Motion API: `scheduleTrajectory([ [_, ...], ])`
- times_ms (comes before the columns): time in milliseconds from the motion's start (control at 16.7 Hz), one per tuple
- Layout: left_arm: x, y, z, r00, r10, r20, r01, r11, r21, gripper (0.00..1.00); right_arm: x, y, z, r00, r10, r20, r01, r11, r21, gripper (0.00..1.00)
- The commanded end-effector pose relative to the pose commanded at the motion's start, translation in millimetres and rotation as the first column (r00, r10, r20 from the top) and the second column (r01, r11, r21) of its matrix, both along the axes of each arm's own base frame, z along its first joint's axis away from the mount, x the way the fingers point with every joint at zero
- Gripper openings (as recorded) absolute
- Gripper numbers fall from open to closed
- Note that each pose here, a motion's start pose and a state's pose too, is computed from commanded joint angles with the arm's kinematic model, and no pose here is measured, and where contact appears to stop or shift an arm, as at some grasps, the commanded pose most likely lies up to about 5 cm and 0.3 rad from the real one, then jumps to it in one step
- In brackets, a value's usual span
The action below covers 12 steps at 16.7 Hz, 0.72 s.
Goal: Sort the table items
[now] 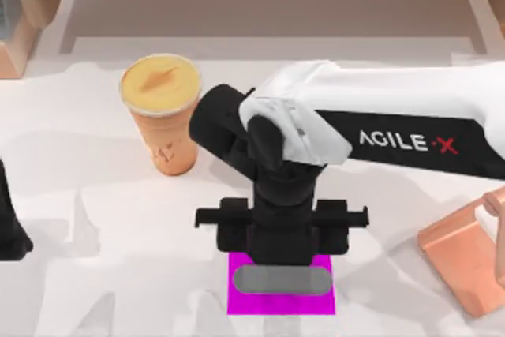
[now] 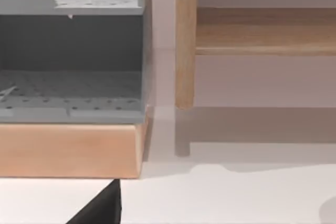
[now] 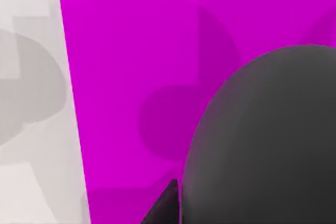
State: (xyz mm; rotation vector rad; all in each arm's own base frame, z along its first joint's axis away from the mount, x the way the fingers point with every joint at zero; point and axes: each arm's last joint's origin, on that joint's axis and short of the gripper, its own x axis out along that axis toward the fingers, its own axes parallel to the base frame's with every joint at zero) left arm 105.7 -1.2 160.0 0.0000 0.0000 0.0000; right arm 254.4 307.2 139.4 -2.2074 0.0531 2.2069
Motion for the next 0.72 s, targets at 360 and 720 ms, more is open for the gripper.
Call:
scheduleTrajectory([
  [360,0.0,0.0,0.0,1.000,0.000,0.000,0.000,1.000,0.000,1.00,-0.5,0.3,-4.9,1.000,0.003,-0.002,-0.003,1.000,-0.002,0.00],
  [720,0.0,0.0,0.0,1.000,0.000,0.000,0.000,1.000,0.000,1.00,-0.5,0.3,-4.9,1.000,0.003,-0.002,-0.003,1.000,-0.002,0.45],
])
